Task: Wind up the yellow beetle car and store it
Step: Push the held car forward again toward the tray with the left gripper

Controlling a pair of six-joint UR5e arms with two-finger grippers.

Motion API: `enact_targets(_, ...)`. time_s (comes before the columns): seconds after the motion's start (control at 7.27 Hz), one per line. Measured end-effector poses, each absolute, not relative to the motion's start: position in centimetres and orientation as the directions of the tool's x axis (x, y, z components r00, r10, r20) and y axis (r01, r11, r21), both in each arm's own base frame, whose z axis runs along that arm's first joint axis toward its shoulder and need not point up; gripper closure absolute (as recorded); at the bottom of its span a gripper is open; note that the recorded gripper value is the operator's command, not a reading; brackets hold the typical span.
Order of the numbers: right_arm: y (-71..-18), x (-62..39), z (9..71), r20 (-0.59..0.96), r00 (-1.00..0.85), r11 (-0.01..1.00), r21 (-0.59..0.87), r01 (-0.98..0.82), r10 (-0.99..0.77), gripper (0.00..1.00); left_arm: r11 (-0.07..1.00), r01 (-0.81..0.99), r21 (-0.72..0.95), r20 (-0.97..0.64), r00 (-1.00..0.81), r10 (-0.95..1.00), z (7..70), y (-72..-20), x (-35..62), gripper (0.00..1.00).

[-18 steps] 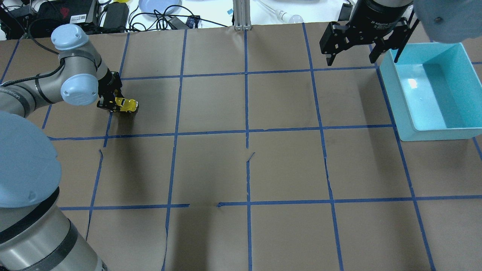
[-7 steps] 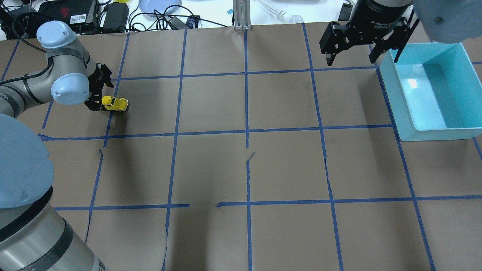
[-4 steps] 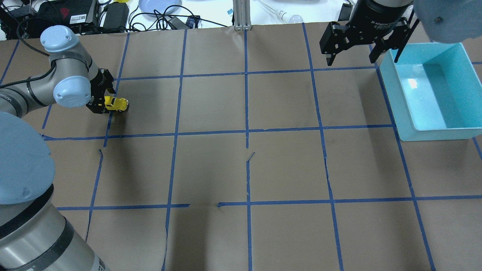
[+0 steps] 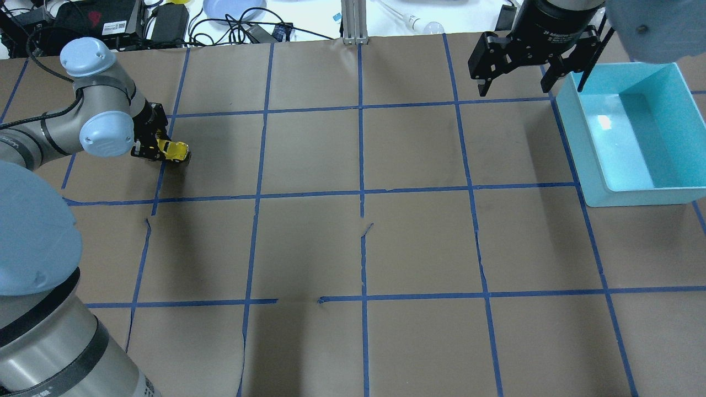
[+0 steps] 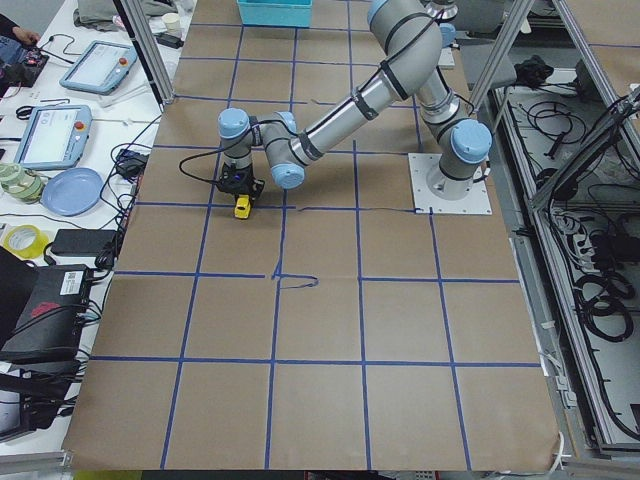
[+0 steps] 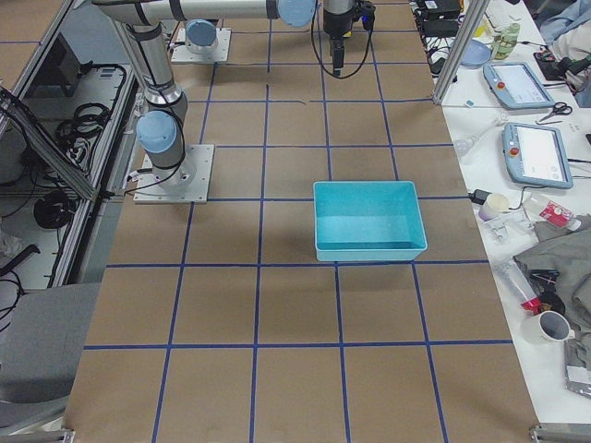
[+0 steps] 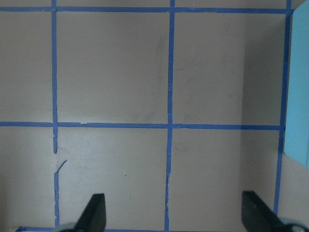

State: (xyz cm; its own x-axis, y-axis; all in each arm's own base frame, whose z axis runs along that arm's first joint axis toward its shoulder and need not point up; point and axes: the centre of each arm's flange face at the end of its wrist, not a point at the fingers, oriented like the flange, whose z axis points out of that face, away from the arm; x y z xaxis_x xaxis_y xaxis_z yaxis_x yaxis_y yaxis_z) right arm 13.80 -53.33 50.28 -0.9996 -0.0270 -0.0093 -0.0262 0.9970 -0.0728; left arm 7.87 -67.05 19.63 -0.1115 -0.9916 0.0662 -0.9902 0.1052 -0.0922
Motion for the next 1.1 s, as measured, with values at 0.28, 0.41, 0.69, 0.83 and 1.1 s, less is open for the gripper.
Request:
enact_targets(0.28, -53.3, 13.8, 50.3, -0.009, -1.0, 0.997, -0.073, -0.026, -0.027, 0.0, 0.088, -0.995, -0.043, 0.101, -0.092, -0.991, 20.7, -67.4, 4.1, 1.0)
enact_targets(0.41, -53.3, 13.8, 50.3, -0.009, -1.0, 0.997, -0.073, -0.026, -0.027, 0.0, 0.075, -0.997, -0.009, 0.111, -0.076, -0.991, 20.8, -67.5, 0.1, 1.0)
enact_targets(0.69, -53.3, 13.8, 50.3, -0.009, -1.0, 0.997, -0.073, -0.026, -0.027, 0.0, 0.036, -0.998, 0.049, 0.107, -0.031, -0.994, 20.1, -67.3, -7.4, 1.0)
enact_targets(0.83, -53.3, 13.8, 50.3, -0.009, -1.0, 0.997, -0.073, -0.026, -0.027, 0.0, 0.023, -0.996, 0.083, 0.107, -0.014, -0.994, 20.0, -67.0, -10.0, 1.0)
enact_targets(1.1, -53.4, 13.8, 50.3, -0.009, -1.0, 0.997, -0.072, -0.026, -0.026, 0.0, -0.008, -0.994, 0.113, 0.099, 0.019, -0.995, 19.9, -66.6, -12.6, 1.0)
